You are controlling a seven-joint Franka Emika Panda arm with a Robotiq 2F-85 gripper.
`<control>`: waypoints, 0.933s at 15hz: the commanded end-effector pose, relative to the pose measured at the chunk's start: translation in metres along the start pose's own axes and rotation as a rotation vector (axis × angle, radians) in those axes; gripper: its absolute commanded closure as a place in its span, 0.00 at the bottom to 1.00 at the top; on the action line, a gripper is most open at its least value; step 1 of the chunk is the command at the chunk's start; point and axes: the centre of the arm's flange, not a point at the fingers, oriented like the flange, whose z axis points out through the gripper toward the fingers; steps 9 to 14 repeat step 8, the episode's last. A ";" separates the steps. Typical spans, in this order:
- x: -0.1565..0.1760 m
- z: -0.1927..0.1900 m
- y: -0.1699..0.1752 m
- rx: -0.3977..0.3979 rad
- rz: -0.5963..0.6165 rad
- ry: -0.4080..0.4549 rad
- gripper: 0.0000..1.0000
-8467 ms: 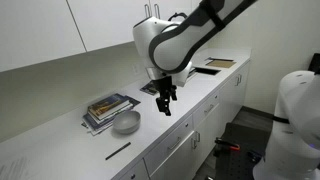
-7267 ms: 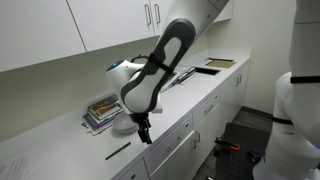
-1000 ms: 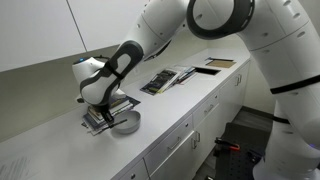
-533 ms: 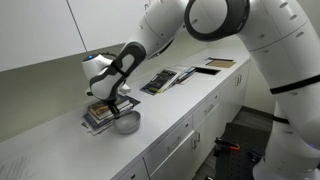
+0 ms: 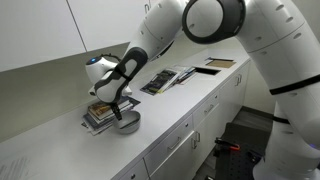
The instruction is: Pick up the black pen and put it in the bowl.
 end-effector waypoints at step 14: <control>-0.045 -0.049 -0.059 0.025 0.204 -0.070 0.00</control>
